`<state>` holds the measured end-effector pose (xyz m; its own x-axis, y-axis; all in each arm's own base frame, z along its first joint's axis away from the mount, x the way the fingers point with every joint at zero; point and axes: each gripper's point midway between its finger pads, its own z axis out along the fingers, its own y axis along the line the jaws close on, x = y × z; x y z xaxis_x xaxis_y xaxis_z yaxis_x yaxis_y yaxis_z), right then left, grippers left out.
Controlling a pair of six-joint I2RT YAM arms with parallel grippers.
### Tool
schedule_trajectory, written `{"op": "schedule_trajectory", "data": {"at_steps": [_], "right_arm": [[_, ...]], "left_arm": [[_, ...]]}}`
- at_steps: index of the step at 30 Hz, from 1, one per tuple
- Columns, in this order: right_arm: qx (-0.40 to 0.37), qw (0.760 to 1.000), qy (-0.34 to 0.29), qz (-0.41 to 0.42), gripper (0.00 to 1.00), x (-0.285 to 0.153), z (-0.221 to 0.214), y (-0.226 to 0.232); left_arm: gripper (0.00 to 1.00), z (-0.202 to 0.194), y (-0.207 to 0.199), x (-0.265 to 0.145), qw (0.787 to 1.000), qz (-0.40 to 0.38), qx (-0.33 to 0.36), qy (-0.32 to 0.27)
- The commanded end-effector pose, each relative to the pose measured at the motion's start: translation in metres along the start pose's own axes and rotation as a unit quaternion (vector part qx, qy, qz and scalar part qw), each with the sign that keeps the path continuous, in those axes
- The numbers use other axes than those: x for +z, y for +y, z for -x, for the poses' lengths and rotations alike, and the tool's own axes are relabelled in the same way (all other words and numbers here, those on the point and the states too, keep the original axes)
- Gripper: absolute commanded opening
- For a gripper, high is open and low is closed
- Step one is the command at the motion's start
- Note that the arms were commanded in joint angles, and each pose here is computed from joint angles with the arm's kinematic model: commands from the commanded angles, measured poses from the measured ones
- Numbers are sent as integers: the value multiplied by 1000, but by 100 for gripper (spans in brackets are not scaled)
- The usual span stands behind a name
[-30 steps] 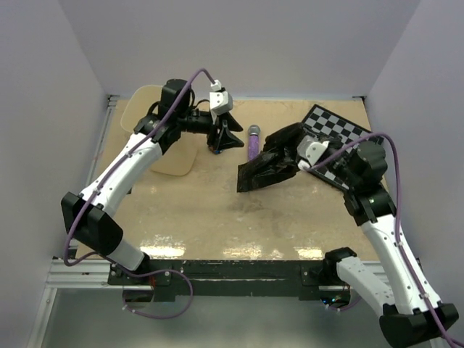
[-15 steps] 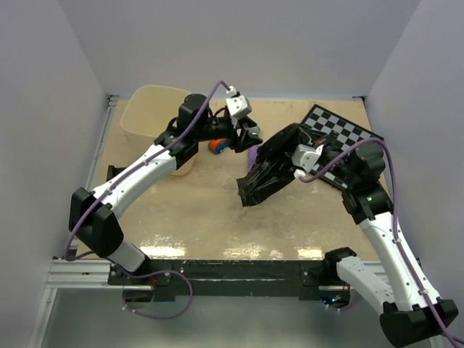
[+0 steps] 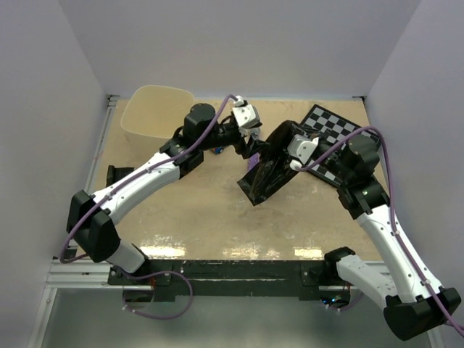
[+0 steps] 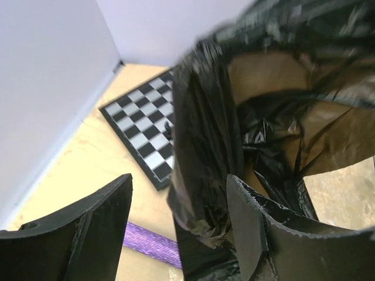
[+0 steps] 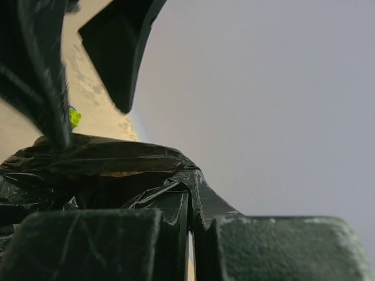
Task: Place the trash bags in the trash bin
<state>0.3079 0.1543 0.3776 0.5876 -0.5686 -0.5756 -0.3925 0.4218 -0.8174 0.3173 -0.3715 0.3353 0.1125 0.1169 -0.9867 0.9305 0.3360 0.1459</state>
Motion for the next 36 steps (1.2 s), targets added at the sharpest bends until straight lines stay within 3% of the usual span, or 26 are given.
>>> {"op": "schedule_trajectory", "data": {"at_steps": [1, 11, 16, 19, 22, 26, 29, 32, 36], "right_arm": [[7, 999, -19, -49, 0, -2, 23, -35], [29, 998, -24, -51, 0, -3, 27, -34], [18, 997, -11, -72, 0, -8, 24, -41], [2, 997, -10, -77, 0, -10, 22, -40], [-9, 997, -11, -71, 0, -9, 20, -36], [-11, 997, -18, -71, 0, -4, 21, -37], [-17, 997, -13, -71, 0, -1, 18, -39], [-25, 997, -4, -68, 0, -1, 13, -37], [-21, 998, 20, -56, 0, -3, 1, -27]], "left_arm": [[71, 16, -3, 17, 999, -10, 36, -27], [70, -6, 41, 30, 993, 108, 56, 3], [68, -28, 80, 15, 971, 215, 94, 50], [66, -44, 93, 5, 965, 228, 99, 80], [49, -52, 97, 2, 969, 206, 98, 93], [42, -68, 85, 12, 978, 138, 107, 113], [28, -65, 76, 15, 988, 89, 87, 94], [2, -53, 66, 16, 993, 49, 76, 74], [0, -21, 78, 6, 992, 77, 87, 47]]}}
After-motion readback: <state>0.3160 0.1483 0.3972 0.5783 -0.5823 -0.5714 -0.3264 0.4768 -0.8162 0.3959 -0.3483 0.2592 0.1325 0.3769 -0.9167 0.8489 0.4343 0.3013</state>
